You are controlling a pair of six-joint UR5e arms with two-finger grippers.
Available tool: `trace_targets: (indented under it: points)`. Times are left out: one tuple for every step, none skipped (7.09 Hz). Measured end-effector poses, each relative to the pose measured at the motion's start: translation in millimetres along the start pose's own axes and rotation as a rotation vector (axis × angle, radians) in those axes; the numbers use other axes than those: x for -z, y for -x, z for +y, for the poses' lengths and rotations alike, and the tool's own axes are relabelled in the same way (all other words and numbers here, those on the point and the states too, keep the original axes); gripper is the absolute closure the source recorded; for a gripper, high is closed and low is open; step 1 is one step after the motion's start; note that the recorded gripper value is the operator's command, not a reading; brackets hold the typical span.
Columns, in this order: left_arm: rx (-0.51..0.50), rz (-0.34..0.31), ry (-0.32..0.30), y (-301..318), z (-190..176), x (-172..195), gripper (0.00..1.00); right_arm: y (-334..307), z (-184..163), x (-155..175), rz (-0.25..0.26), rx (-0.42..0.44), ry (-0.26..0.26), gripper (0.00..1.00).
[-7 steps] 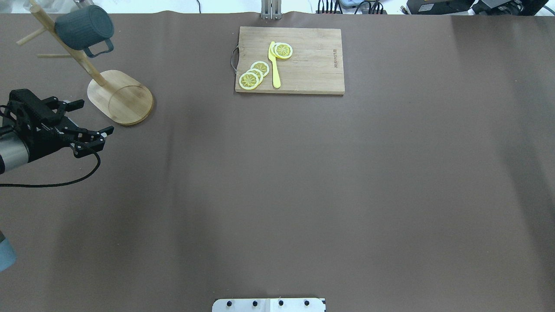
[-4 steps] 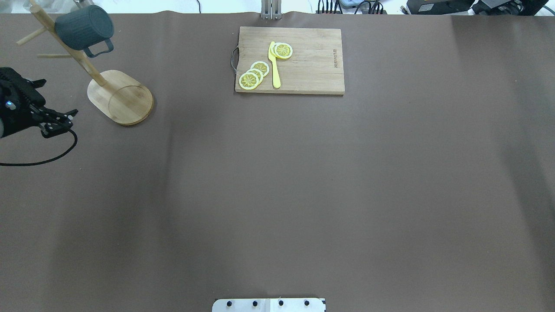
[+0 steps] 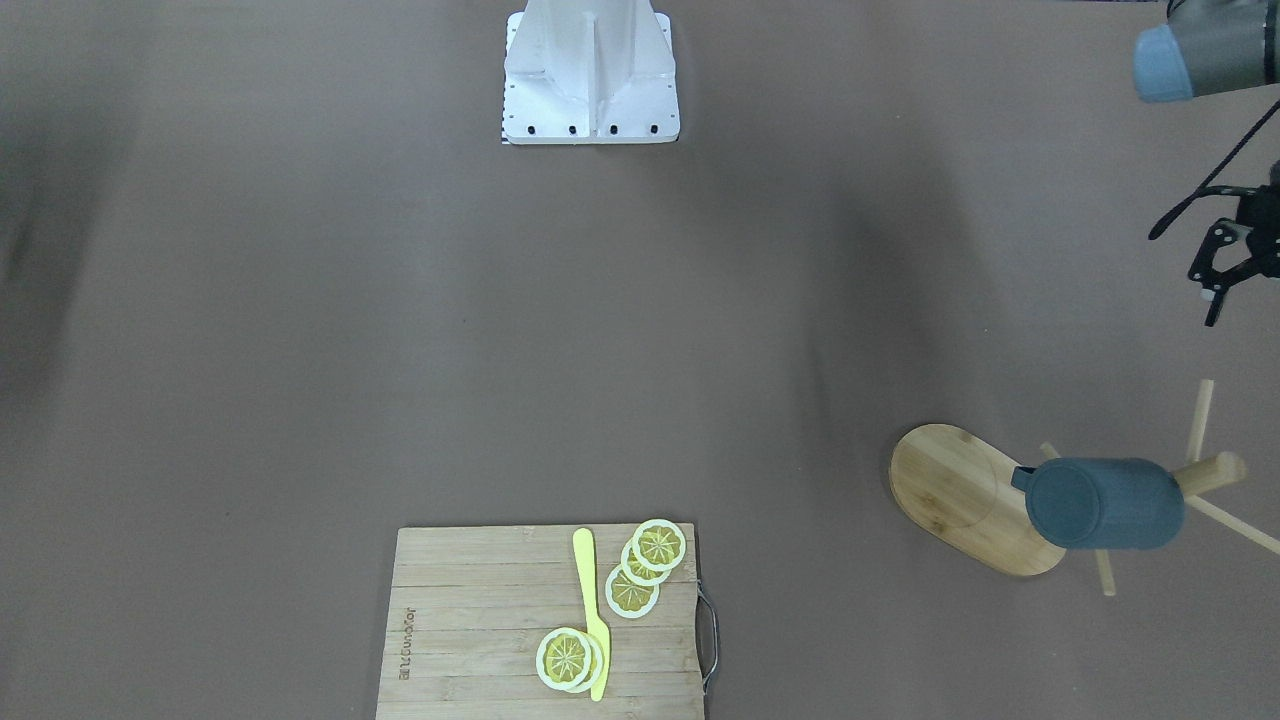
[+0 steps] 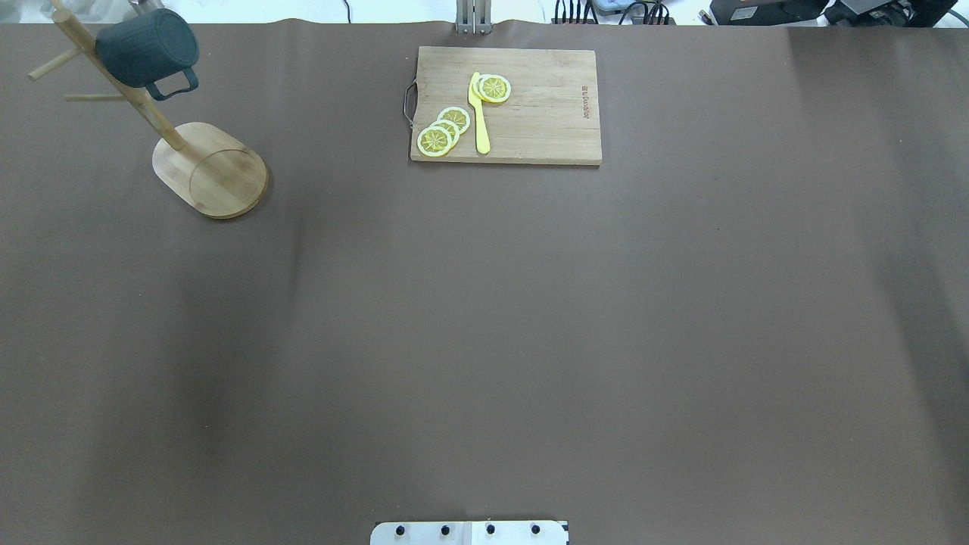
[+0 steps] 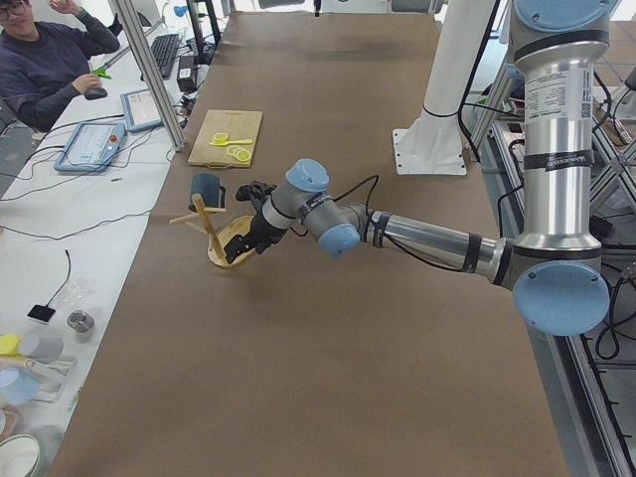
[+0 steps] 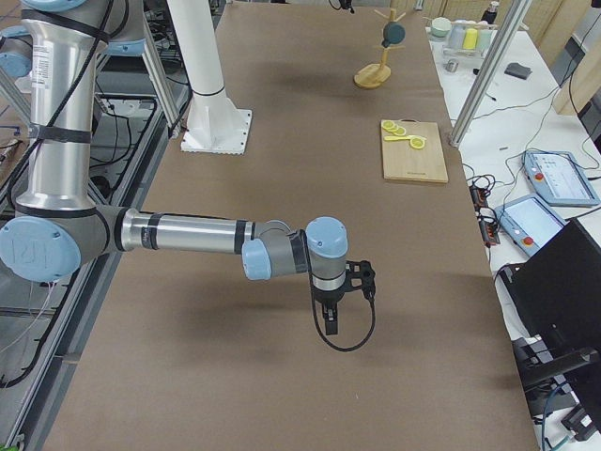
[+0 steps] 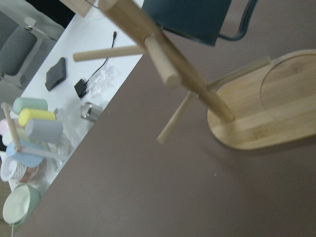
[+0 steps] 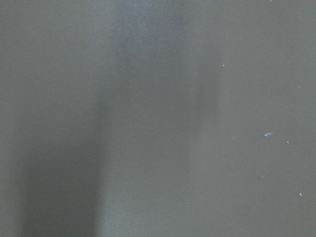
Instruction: Hang cup on storage rack
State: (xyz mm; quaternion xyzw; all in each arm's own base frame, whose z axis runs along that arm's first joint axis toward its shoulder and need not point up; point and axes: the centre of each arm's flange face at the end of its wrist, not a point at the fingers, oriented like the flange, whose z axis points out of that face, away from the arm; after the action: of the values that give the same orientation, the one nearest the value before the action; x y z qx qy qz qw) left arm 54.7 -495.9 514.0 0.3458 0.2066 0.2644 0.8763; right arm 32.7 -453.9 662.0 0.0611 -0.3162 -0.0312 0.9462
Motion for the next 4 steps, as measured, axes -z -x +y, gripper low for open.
trace_targets:
  points:
    - [0.115, 0.108, 0.071, 22, 14, 8, 0.01, 0, 0, 0, 0.000, 0.000, 0.000, 0.00]
    - [0.253, 0.213, 0.134, 40, 25, 18, 0.01, -1, 0, -1, 0.000, -0.001, 0.002, 0.00]
    - [0.359, 0.275, 0.188, 52, 36, 23, 0.01, -1, 1, -2, 0.001, -0.002, 0.004, 0.00]
    - [0.436, 0.305, 0.249, 58, 49, 20, 0.01, -2, 2, -2, 0.002, -0.003, 0.005, 0.00]
